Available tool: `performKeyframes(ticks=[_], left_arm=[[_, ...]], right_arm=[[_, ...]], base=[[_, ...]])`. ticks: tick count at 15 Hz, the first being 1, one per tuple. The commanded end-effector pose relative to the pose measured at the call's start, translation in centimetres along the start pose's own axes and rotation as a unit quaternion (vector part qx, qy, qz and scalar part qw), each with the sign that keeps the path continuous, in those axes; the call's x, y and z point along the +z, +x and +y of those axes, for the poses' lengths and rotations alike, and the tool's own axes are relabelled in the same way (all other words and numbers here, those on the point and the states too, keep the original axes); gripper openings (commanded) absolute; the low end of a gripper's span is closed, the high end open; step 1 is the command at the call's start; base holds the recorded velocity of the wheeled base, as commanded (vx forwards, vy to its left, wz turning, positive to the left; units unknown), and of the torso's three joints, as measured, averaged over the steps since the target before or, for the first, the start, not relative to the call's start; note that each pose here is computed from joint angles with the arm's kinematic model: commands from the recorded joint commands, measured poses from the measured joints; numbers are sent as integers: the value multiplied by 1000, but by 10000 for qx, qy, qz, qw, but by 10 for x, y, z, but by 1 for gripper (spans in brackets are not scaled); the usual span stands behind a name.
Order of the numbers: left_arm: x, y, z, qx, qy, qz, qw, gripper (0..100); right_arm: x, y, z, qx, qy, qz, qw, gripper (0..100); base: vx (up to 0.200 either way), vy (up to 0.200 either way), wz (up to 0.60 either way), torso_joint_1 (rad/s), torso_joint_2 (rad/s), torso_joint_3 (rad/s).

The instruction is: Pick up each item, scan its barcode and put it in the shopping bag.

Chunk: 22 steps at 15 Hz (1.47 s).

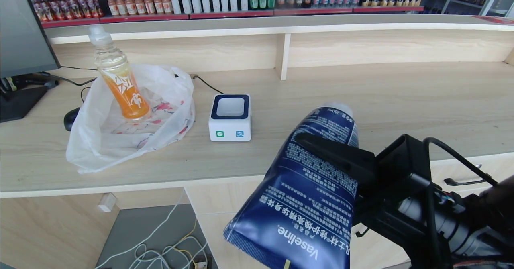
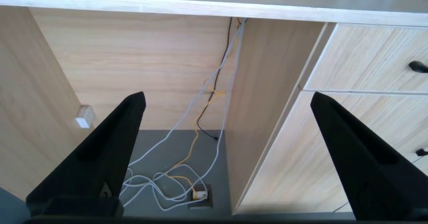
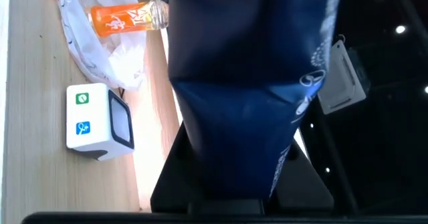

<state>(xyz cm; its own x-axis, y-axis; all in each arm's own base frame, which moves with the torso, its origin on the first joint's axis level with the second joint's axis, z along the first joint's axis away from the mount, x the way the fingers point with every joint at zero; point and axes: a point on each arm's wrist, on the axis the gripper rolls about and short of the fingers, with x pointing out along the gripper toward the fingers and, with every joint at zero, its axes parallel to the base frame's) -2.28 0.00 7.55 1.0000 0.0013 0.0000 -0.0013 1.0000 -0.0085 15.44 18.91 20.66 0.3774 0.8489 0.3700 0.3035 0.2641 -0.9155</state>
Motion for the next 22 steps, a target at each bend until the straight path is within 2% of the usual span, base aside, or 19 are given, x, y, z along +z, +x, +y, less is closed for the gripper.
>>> performKeyframes(ticks=[1,16,18,22], left_arm=[[0,0,0,1,-3,0,10000,100],[0,0,0,1,-3,0,10000,100],[0,0,0,1,-3,0,10000,100],[0,0,0,1,-3,0,10000,100]], right_arm=[[0,-1,-5,-90,-82,2,9999,0],[0,-2,-6,-104,-170,19,9998,0],[10,3,-7,-162,-118,-134,9997,0],[10,4,-7,-162,-149,-133,9997,0]], base=[[0,0,0,0,0,0],[0,0,0,0,0,0],[0,0,0,0,0,0],[0,0,0,0,0,0]])
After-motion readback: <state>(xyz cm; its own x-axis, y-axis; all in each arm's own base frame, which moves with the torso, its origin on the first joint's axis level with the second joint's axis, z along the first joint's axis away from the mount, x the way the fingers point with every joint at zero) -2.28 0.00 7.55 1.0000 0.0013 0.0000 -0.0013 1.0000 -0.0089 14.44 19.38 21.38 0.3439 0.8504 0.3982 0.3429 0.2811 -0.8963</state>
